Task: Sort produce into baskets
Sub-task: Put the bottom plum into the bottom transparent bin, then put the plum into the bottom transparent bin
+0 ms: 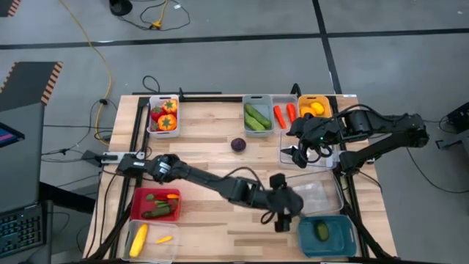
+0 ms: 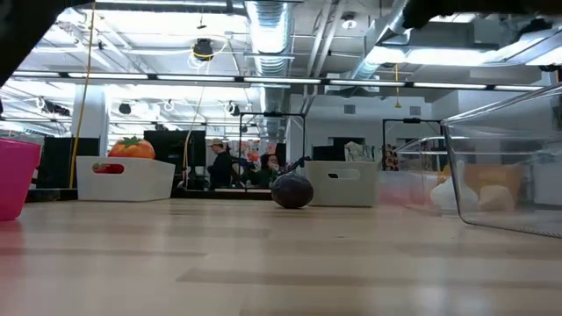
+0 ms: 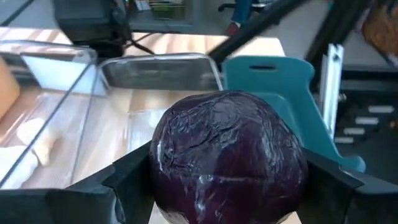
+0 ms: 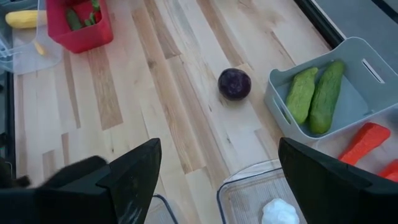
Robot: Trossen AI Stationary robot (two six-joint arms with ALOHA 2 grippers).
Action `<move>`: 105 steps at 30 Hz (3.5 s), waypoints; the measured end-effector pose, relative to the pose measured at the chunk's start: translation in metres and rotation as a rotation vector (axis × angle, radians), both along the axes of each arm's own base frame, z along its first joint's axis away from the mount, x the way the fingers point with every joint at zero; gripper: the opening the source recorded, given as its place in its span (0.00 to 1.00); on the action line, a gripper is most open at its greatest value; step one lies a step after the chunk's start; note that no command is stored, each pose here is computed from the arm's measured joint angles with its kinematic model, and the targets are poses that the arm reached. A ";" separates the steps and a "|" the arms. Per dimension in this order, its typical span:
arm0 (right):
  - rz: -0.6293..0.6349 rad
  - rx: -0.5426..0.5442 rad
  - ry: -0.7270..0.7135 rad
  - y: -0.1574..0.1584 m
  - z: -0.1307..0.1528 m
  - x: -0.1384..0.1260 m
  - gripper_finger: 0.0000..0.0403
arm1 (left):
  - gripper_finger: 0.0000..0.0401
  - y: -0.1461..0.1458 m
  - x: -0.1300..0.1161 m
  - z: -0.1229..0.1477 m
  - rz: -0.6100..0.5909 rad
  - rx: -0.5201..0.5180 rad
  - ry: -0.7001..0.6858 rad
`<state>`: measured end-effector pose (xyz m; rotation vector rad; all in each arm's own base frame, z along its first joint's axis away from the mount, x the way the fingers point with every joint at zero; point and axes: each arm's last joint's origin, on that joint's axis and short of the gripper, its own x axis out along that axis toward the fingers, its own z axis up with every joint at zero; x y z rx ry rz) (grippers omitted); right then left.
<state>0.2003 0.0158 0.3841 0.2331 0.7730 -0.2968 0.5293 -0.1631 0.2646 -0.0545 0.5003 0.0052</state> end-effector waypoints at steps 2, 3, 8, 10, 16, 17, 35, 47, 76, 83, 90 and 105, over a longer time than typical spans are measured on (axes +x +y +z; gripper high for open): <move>0.000 0.000 0.000 0.000 0.000 0.000 0.87 | 0.71 0.009 0.003 -0.001 0.008 -0.032 0.003; 0.000 0.000 0.000 0.000 0.000 0.000 0.87 | 0.71 0.014 0.005 -0.001 0.014 -0.046 0.007; 0.000 0.000 0.000 0.000 0.000 0.000 0.87 | 0.71 0.031 0.009 -0.001 0.031 -0.110 0.018; 0.000 0.000 0.000 0.000 0.000 0.000 0.87 | 0.71 0.034 0.010 -0.002 0.032 -0.107 0.018; 0.000 0.000 0.000 0.000 0.000 0.000 0.87 | 0.72 0.034 0.010 -0.002 0.031 -0.104 0.019; 0.000 0.000 0.000 0.000 0.000 0.000 0.87 | 0.73 0.034 0.010 -0.002 0.031 -0.104 0.019; 0.000 0.000 -0.001 0.000 0.000 0.000 0.87 | 0.89 0.033 -0.002 0.016 -0.152 -0.033 0.062; 0.000 -0.002 0.011 0.000 -0.001 -0.001 0.87 | 0.89 0.046 -0.103 0.140 -0.008 0.228 0.100; -0.001 -0.004 0.014 0.000 -0.001 -0.001 0.87 | 0.89 -0.007 -0.265 0.150 0.297 0.535 0.275; -0.002 -0.005 0.014 0.000 -0.001 -0.001 0.87 | 0.89 0.035 -0.247 0.088 0.124 0.359 0.295; -0.002 -0.004 0.014 0.000 -0.001 -0.001 0.87 | 0.89 0.100 -0.263 0.040 -0.050 0.159 0.037; -0.030 0.021 -0.017 0.000 -0.001 0.005 0.87 | 0.89 0.145 -0.399 -0.022 0.081 -0.050 -0.322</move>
